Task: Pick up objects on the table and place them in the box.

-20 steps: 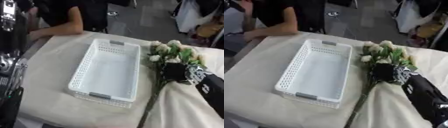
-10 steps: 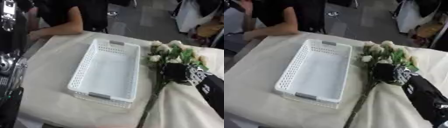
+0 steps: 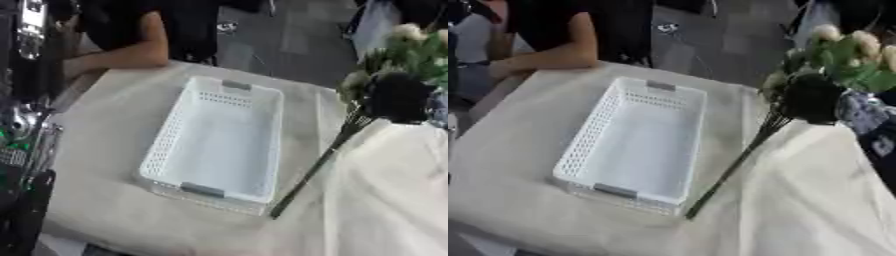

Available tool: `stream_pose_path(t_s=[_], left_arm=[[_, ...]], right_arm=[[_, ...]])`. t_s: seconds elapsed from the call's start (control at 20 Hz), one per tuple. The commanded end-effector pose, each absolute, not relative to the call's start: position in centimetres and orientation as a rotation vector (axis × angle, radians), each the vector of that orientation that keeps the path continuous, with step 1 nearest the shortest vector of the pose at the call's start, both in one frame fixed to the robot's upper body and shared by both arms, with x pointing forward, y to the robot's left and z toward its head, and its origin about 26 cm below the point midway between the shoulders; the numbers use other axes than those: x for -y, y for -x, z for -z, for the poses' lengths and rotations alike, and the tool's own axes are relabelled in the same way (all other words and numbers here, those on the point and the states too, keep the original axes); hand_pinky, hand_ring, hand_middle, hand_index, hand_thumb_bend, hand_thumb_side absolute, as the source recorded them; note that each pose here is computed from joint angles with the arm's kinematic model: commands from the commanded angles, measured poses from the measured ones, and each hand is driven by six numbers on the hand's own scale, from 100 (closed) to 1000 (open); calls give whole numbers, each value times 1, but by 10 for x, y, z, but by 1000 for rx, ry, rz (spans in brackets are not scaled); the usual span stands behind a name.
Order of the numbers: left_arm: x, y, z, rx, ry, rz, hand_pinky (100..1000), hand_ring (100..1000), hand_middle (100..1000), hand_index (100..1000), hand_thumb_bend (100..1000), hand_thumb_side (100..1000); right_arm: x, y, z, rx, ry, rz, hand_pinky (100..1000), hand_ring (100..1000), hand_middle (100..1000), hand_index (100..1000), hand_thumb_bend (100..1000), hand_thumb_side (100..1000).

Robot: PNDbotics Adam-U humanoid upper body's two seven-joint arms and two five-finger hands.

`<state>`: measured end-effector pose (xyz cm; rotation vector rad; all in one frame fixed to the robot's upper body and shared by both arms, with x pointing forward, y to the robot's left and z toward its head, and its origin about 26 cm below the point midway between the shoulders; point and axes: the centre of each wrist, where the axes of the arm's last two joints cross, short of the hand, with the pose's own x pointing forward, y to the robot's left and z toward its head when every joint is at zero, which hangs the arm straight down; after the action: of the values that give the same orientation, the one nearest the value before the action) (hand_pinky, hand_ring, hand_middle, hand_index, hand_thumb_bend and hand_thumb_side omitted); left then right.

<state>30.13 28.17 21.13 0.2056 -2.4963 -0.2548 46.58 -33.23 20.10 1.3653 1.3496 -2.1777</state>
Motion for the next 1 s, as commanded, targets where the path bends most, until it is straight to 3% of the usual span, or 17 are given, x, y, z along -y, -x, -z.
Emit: stream_pose_path(t_s=[0.05, 0.65, 1.0], left_arm=[[-285, -299, -220, 2522, -235, 275, 478, 576, 677, 702, 100, 790], [-285, -299, -220, 2523, -233, 274, 478, 576, 677, 702, 100, 790], [-285, -299, -219, 2519, -229, 275, 478, 577, 677, 702, 100, 791]], right_arm=[[343, -461, -242, -1661, -1079, 2021, 290, 323, 322, 322, 100, 100], [323, -457, -263, -1792, -1111, 2052, 294, 325, 325, 323, 100, 100], [289, -455, -291, -1873, -1061, 1951, 309, 329, 328, 321, 100, 100]])
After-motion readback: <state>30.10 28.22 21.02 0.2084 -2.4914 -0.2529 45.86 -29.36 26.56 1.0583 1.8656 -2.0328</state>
